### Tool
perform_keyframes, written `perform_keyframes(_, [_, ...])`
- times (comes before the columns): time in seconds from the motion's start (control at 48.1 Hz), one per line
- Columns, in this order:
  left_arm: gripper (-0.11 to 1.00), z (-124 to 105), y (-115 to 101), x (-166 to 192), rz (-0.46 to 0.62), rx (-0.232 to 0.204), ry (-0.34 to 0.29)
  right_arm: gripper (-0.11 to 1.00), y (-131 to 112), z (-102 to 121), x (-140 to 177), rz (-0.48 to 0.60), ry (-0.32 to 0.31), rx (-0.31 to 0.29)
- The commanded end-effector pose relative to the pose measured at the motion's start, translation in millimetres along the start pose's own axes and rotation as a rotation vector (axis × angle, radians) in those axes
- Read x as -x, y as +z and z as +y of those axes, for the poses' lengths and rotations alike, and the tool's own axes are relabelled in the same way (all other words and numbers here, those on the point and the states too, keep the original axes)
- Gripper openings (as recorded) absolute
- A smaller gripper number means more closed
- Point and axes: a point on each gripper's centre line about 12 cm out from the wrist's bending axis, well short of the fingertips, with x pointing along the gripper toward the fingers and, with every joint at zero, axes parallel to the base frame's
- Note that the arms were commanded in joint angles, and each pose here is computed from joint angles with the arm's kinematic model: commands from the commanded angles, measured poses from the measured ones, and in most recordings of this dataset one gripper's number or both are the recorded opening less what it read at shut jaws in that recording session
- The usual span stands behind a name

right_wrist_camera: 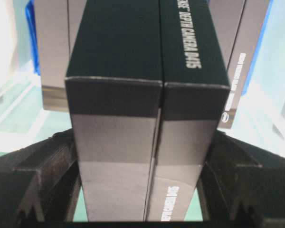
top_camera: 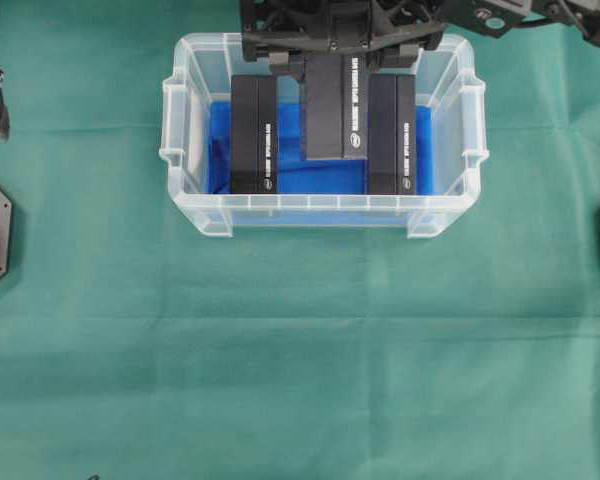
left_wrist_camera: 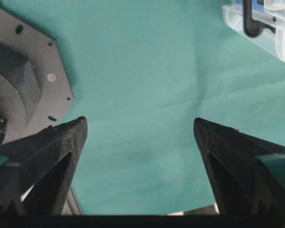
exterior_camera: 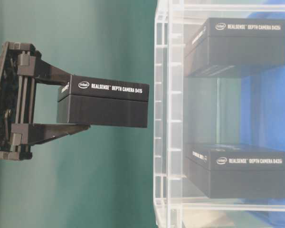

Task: Take out the box from the case.
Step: 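Carry the box toward the front and lower it onto the cloth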

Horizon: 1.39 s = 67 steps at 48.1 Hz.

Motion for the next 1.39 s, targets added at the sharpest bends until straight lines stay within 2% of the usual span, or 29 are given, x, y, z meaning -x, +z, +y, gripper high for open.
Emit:
perform_keyframes(0.0, [0.98,-0.5,1.6,3.6,-0.011,0.004,-0.012,0.68,-10.7,-3.7,25.3,-0.008,0.059,0.019])
perform_keyframes(0.27, [0.98,-0.5,1.6,3.6,-0.011,0.002,-0.012,0.68,-48.3,0.5,25.3,-0.007,0.062,0.020])
perform_keyframes(0.624, [0.98,-0.4,1.5,3.1,-0.010,0.001,-0.010,0.68,-123.7,-1.8,27.4,0.017,0.065,0.014])
perform_keyframes(0.956, [0.98,-0.5,1.6,3.6,-0.011,0.001,-0.012,0.68,-180.7,-10.3,27.2,0.041,0.061,-0.018])
perform_keyframes(1.143, [0.98,-0.4,1.5,3.1,-0.010,0.002,-0.010,0.68,-198.2,-14.5,27.1,0.049,0.059,-0.030])
perform_keyframes(1.372, [0.98,-0.4,1.5,3.1,-0.010,0.004,-0.010,0.68,-196.8,-14.2,26.3,0.036,0.058,-0.028])
